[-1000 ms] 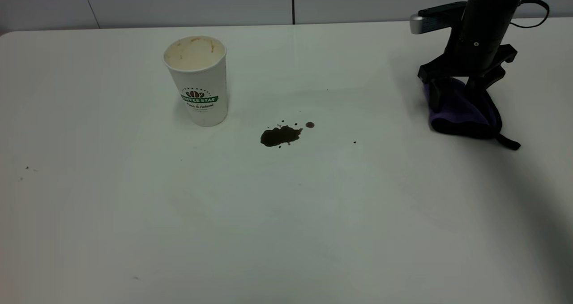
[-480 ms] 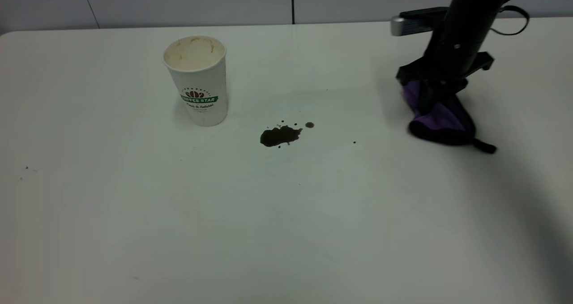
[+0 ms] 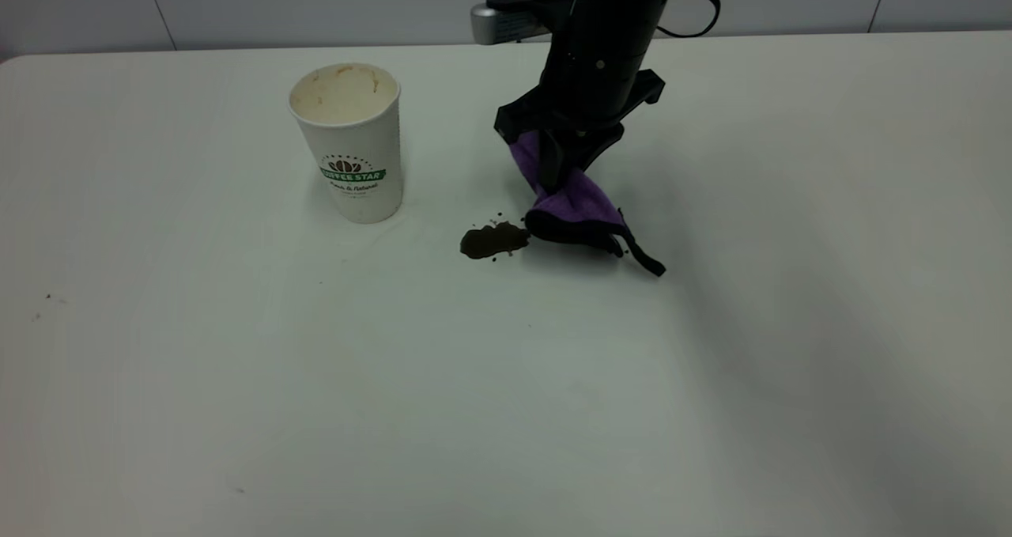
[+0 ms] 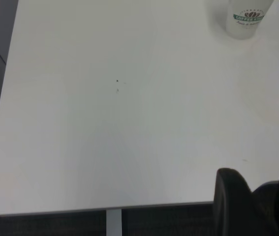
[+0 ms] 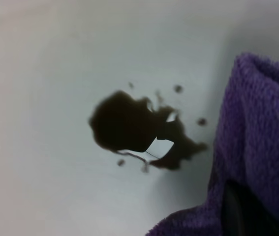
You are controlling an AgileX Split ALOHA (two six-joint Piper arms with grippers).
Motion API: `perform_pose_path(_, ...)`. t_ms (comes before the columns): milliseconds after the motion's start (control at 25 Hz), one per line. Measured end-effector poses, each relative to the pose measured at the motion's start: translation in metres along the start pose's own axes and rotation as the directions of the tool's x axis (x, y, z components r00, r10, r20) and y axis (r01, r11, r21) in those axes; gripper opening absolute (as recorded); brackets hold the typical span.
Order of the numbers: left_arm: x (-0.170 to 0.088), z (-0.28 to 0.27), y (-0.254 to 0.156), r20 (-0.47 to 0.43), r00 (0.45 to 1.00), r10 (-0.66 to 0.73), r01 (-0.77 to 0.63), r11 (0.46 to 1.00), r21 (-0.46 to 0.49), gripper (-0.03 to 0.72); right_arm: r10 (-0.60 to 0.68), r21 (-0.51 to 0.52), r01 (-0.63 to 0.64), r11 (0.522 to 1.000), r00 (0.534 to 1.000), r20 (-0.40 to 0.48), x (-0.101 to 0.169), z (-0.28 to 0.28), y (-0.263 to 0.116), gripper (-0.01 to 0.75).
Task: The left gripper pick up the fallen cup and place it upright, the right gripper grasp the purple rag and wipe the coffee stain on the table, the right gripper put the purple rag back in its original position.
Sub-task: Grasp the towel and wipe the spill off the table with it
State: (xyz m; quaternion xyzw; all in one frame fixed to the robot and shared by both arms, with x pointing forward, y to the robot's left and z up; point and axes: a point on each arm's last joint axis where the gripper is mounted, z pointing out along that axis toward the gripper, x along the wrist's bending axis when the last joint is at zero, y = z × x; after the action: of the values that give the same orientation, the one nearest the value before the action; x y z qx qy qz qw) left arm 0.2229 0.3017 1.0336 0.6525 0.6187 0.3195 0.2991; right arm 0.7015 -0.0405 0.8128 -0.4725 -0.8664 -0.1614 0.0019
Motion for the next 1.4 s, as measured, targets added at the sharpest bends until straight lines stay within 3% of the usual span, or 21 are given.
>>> perform_pose_path(400,0.0,0.0,0.0,0.0,1.0,0.0,0.0,1.0,0.0,0.24,0.075,-0.008,-0.076,0.997,0.993,-0.09,0.005,0.035,0.002,0.086)
perform_pose_path(640,0.0,0.0,0.0,0.0,1.0,0.0,0.0,1.0,0.0,0.24,0.117,-0.027,-0.125,0.992,0.972,-0.202,0.029,0.044,0.003,0.086)
perform_pose_path(840,0.0,0.0,0.0,0.0,1.0,0.0,0.0,1.0,0.0,0.24,0.112,-0.023,-0.121,0.992,0.963,-0.246,0.05,0.053,0.001,0.086)
perform_pose_path(1080,0.0,0.0,0.0,0.0,1.0,0.0,0.0,1.0,0.0,0.24,0.079,-0.068,-0.097,0.993,0.969,-0.235,0.064,0.056,0.004,0.086)
perform_pose_path(1400,0.0,0.0,0.0,0.0,1.0,0.0,0.0,1.0,0.0,0.24,0.142,-0.176,-0.165,0.97,0.98,-0.136,0.039,0.058,0.012,0.086)
